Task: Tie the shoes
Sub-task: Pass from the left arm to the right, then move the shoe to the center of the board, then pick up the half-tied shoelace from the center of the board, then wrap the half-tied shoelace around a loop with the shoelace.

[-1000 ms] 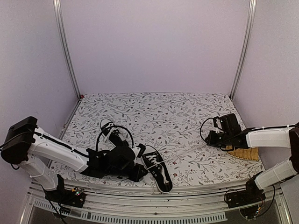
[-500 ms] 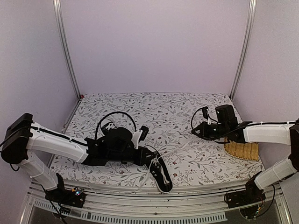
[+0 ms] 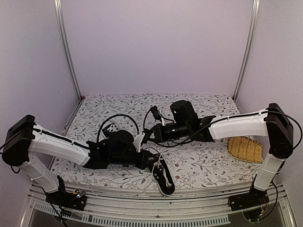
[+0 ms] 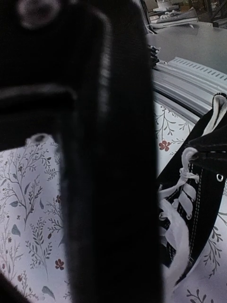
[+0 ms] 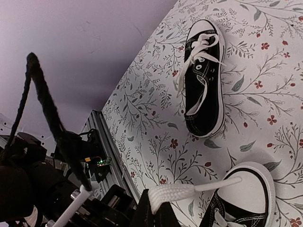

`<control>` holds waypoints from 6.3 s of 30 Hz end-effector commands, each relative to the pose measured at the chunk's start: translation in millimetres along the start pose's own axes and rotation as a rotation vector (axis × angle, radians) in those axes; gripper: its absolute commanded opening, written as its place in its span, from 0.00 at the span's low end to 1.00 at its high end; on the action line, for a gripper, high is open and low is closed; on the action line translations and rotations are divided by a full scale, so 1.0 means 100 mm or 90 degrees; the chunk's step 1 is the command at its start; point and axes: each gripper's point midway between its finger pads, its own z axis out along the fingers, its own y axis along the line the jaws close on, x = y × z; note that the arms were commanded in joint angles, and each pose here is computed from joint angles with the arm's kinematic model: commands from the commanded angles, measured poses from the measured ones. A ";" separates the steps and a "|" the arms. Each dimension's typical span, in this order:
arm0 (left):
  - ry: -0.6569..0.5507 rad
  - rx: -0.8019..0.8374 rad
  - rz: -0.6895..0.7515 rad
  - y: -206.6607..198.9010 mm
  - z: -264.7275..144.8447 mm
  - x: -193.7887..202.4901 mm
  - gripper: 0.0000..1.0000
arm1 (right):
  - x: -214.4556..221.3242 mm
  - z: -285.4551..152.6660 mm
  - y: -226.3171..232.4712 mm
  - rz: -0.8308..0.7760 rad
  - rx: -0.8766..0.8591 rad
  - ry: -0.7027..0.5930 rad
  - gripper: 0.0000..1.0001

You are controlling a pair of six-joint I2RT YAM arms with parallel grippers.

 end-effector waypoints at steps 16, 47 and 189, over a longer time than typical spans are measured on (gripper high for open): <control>-0.052 0.017 -0.024 0.01 -0.14 -0.08 0.00 | 0.02 -0.46 0.08 -0.040 0.025 -0.041 0.65; -0.001 0.017 -0.134 0.05 -0.07 -0.13 0.00 | 0.94 -0.26 -0.11 -0.329 0.118 -0.081 0.75; -0.026 -0.079 -0.038 -0.39 0.14 0.34 0.00 | 0.34 -0.18 -0.72 -0.023 0.150 -0.082 0.02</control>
